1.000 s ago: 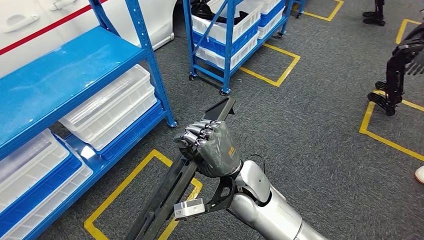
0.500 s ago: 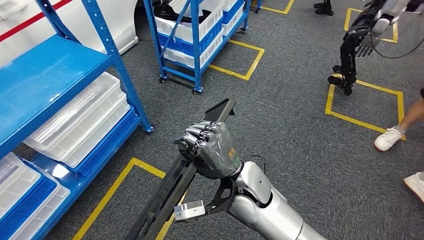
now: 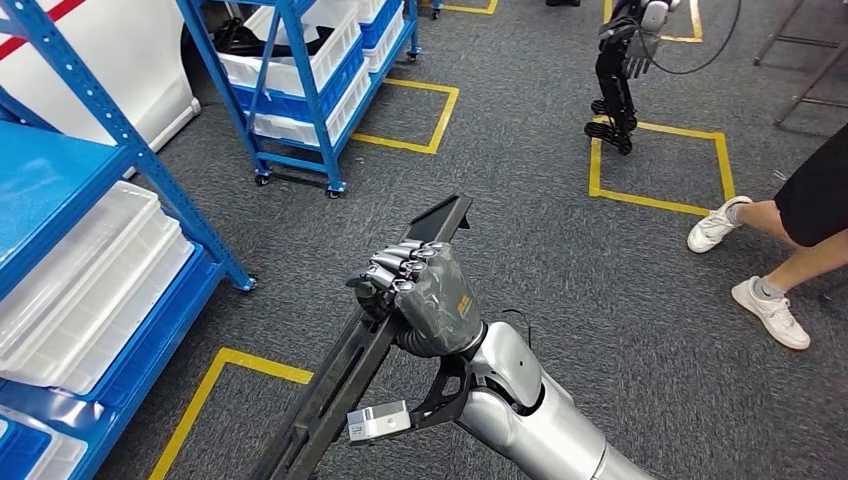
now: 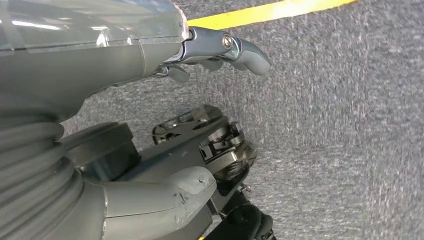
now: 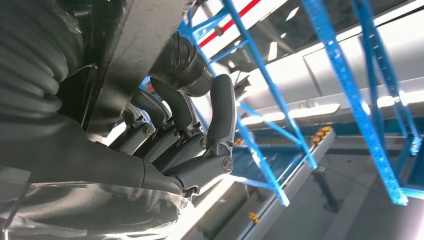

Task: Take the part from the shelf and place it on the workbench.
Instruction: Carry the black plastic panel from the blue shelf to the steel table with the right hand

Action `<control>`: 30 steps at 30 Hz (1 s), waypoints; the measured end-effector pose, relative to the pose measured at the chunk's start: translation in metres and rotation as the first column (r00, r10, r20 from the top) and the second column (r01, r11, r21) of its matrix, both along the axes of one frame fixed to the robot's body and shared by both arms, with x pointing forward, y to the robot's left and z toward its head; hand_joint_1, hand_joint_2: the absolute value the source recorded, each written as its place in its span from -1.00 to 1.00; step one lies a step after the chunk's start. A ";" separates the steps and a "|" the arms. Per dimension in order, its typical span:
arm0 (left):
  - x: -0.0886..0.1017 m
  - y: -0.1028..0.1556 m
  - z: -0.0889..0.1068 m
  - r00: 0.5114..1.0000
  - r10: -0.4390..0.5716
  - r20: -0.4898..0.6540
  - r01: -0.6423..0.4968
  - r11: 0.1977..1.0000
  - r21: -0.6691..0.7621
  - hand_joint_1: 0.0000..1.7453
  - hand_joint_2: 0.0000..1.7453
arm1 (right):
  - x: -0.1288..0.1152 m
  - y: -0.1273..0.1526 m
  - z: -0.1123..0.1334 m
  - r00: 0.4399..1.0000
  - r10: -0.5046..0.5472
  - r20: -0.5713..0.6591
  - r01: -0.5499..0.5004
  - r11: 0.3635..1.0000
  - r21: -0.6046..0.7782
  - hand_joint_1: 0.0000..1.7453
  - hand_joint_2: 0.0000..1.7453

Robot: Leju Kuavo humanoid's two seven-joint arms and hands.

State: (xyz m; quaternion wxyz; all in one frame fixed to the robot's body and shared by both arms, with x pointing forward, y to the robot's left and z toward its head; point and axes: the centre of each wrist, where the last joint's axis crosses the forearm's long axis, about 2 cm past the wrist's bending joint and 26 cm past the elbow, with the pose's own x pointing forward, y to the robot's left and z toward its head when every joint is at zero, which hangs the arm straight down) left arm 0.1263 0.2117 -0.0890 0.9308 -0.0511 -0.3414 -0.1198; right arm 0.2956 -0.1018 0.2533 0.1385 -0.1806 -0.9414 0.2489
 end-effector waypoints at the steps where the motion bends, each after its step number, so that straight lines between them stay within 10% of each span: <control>1: 0.000 0.000 0.000 1.000 0.000 0.001 0.000 1.000 0.000 -1.00 1.00 | 0.000 0.000 0.000 1.000 0.000 0.000 0.000 1.000 0.000 1.00 1.00; 30: 0.007 -0.004 0.003 1.000 -0.016 0.015 0.016 1.000 -0.021 -1.00 1.00 | 0.000 0.000 0.006 1.000 0.007 0.018 -0.007 1.000 0.005 1.00 1.00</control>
